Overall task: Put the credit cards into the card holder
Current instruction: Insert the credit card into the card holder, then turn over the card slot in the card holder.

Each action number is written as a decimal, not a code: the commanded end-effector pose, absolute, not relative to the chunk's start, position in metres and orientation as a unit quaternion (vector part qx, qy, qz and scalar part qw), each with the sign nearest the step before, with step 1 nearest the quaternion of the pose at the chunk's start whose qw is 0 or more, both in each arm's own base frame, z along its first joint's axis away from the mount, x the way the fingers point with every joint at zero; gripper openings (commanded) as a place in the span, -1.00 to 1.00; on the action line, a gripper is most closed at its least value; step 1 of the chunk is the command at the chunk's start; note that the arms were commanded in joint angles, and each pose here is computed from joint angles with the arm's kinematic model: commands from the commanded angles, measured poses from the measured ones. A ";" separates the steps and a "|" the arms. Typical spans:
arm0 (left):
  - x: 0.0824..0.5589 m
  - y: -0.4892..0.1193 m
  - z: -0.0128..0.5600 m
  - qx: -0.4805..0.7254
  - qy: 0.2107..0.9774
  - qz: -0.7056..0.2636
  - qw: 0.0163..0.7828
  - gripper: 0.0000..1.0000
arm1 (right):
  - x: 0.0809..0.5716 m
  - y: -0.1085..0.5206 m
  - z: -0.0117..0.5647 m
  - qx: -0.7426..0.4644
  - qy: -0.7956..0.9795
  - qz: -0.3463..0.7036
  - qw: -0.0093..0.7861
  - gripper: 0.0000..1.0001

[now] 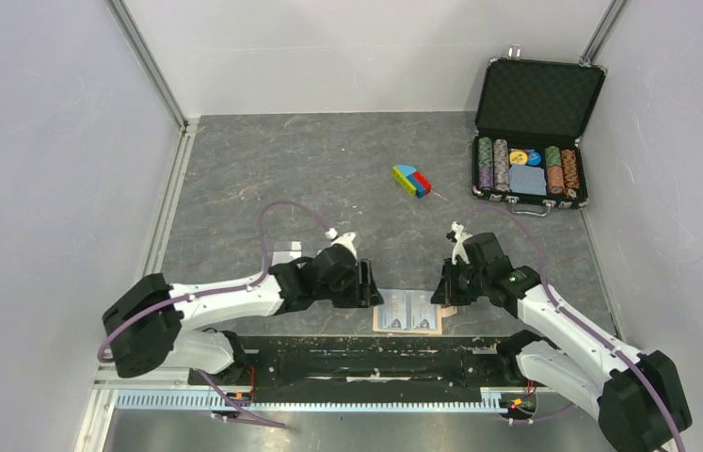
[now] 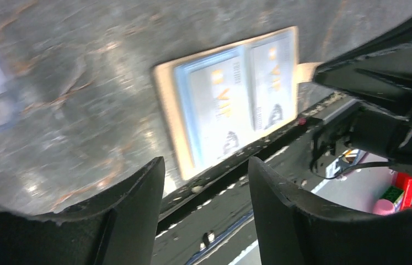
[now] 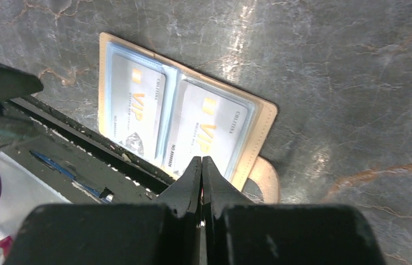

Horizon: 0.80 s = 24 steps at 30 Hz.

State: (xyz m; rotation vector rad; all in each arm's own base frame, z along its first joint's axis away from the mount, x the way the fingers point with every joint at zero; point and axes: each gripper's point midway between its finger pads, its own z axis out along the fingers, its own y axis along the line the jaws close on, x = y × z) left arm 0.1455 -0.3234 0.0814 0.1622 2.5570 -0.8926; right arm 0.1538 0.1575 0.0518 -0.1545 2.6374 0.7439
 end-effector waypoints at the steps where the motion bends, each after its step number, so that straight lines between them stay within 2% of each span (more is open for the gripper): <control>1: 0.141 -0.314 0.087 0.026 0.901 -0.389 0.192 0.29 | 0.161 0.176 0.065 -0.065 0.929 0.299 0.209 -1.00; 7: 0.138 -0.314 0.084 0.031 0.890 -0.423 0.167 0.22 | 0.158 0.200 0.064 -0.088 0.926 0.309 0.197 -1.00; 14: 0.139 -0.338 0.084 0.054 0.885 -0.440 0.143 -0.05 | 0.154 0.217 0.053 -0.105 0.930 0.304 0.181 -1.00; 24: 0.142 -0.352 0.054 0.053 0.908 -0.392 0.137 -0.20 | 0.147 0.219 0.039 -0.105 0.931 0.305 0.170 -1.00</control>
